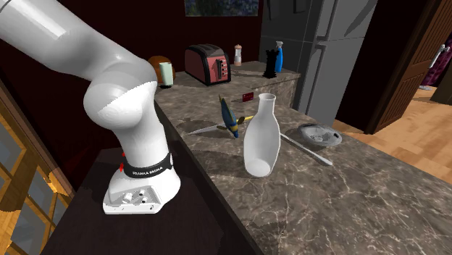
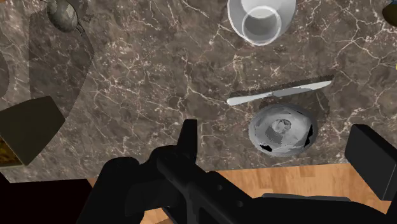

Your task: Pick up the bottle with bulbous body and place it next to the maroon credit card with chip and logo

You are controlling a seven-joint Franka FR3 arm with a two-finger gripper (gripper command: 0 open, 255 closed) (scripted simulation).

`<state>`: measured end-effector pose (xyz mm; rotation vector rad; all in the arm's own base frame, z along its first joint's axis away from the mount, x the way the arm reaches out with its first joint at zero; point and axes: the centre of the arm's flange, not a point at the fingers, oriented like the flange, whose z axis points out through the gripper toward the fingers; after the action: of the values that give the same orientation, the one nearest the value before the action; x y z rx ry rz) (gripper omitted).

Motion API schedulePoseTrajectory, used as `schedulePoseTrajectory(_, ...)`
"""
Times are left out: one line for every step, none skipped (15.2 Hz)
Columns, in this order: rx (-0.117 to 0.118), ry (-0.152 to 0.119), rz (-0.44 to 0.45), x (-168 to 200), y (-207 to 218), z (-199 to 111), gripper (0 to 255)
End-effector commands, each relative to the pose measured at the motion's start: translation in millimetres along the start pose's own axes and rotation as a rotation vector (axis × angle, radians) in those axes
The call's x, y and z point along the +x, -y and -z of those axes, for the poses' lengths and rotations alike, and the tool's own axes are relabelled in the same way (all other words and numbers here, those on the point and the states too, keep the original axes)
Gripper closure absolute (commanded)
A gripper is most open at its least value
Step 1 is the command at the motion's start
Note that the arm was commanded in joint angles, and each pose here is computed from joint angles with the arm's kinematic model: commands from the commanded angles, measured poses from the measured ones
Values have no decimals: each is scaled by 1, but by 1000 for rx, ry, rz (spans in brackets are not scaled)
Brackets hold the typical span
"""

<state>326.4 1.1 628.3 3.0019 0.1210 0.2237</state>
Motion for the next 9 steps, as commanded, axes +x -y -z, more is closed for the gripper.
schedulePoseTrajectory(0, 0, 0, 0, 0, 0, 0)
schedulePoseTrajectory(12, -6, -2, -6, -2, -12, 0)
schedulePoseTrajectory(23, -13, -4, -12, -3, -24, 0)
schedulePoseTrajectory(35, -19, -6, -18, -5, -37, 0)
schedulePoseTrajectory(47, -25, -8, -24, -6, -49, 0)
schedulePoseTrajectory(59, -32, -10, -30, -7, -61, 0)
schedulePoseTrajectory(70, -38, -12, -36, -8, -74, 0)
schedulePoseTrajectory(82, -45, -14, -41, -9, -86, 0)
schedulePoseTrajectory(94, -51, -16, -47, -9, -99, 0)
